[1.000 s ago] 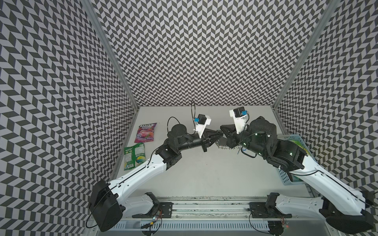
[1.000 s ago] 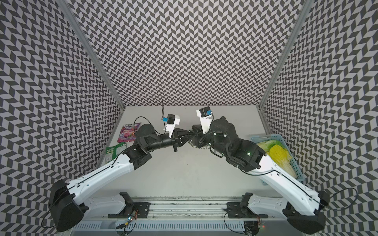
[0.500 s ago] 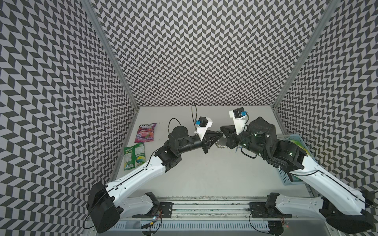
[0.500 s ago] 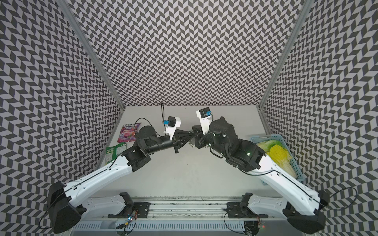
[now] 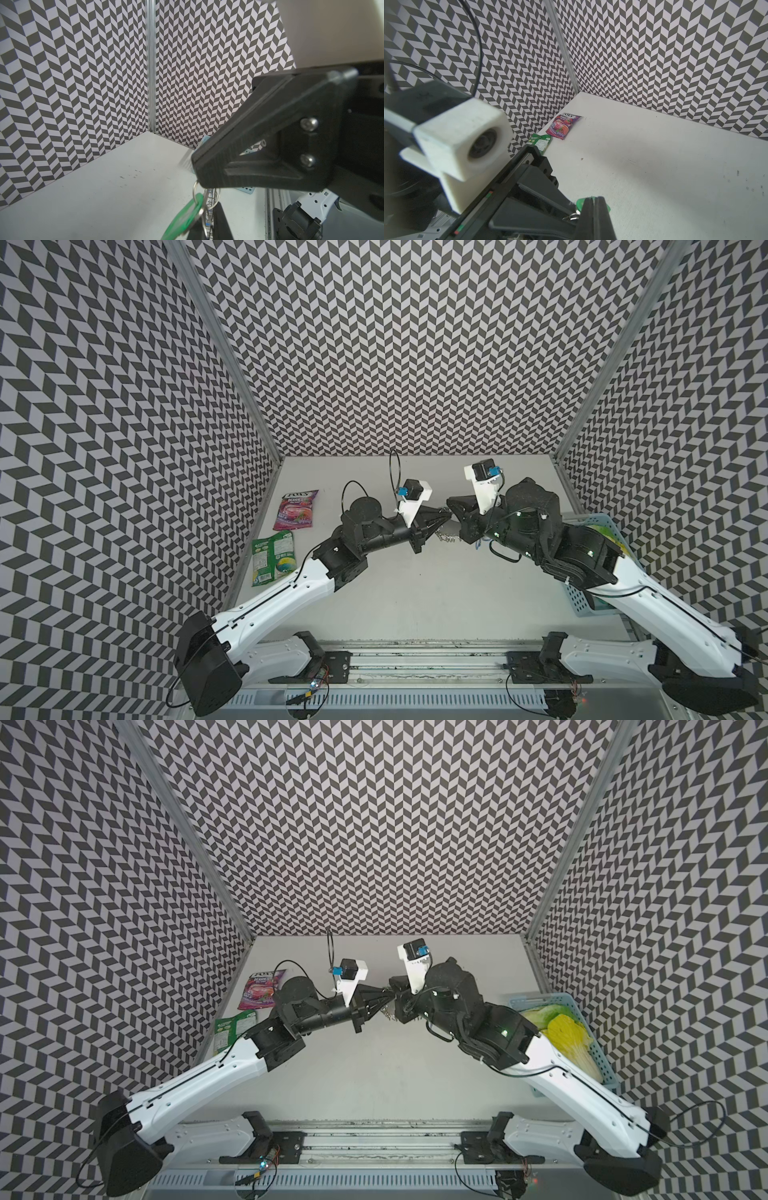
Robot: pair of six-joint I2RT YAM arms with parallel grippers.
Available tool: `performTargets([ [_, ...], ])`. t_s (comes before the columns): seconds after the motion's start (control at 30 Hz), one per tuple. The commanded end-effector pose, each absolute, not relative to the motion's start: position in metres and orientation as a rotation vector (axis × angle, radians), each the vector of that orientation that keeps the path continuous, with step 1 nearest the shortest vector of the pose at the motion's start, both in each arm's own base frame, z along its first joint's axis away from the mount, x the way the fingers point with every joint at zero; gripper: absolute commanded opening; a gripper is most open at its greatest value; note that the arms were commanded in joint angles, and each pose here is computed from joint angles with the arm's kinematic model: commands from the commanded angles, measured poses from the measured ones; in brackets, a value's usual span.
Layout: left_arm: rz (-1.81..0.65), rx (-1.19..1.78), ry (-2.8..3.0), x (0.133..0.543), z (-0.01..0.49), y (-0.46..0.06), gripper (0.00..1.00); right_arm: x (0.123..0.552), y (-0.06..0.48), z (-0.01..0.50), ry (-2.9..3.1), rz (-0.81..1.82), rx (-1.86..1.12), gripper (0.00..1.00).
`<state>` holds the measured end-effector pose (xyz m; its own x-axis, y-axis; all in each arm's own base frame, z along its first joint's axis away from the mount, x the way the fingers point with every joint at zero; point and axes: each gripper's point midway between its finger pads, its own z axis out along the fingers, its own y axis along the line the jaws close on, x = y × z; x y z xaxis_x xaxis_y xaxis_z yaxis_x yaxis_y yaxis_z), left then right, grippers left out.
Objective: Attach keys to a key ring
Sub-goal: Insert the key onto the keyring.
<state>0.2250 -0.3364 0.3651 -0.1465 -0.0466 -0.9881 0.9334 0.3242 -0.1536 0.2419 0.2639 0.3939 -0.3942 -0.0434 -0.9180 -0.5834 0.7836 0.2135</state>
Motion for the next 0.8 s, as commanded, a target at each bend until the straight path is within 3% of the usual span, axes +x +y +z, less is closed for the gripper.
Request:
performTargets([
  [0.0, -1.056, 0.854, 1.316, 0.216, 0.407, -0.328, 0.0, 0.243, 0.265, 0.405, 1.88, 0.656, -0.451, 0.05],
  [0.33, -1.03, 0.879, 1.334, 0.215, 0.402, -0.327, 0.0, 0.244, 0.265, 0.406, 1.877, 0.668, -0.433, 0.18],
  [0.77, -0.988, 0.914, 1.349, 0.214, 0.396, -0.325, 0.0, 0.249, 0.259, 0.44, 1.811, 0.673, -0.371, 0.45],
])
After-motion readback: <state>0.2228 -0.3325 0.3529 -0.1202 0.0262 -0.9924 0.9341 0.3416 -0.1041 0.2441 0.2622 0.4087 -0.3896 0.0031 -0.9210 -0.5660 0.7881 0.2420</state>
